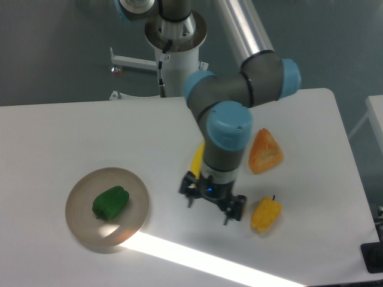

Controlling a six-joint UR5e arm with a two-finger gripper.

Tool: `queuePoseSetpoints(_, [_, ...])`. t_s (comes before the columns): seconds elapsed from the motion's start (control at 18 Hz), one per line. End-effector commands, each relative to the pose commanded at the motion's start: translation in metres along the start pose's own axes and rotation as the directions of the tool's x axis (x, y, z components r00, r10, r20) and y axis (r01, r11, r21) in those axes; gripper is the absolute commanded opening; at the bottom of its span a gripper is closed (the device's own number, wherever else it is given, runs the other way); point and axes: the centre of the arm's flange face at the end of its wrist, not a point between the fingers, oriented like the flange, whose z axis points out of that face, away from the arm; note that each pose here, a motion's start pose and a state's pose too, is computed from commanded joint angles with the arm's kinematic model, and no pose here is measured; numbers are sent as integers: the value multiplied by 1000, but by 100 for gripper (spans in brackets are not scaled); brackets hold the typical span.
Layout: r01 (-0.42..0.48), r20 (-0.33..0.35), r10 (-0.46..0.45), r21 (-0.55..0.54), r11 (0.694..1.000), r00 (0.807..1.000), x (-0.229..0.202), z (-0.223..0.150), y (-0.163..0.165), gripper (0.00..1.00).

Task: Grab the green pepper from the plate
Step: 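Move the gripper over the green pepper on the plate, then lower the open gripper around the green pepper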

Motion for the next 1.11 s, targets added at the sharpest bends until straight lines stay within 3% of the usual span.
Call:
queuePoseSetpoints(0.11, [36, -15, -36, -19, 999, 999, 15, 11, 1, 100])
queuePoseSetpoints(0.5, [-39, -49, 37, -40, 998, 998, 81, 39, 20, 100])
queuePoseSetpoints(0.89, [-144, -75, 140, -52, 988, 987, 113, 69, 32, 100])
queuePoseSetpoints(1.11, [-161, -91, 154, -76, 984, 984, 131, 76, 44, 100])
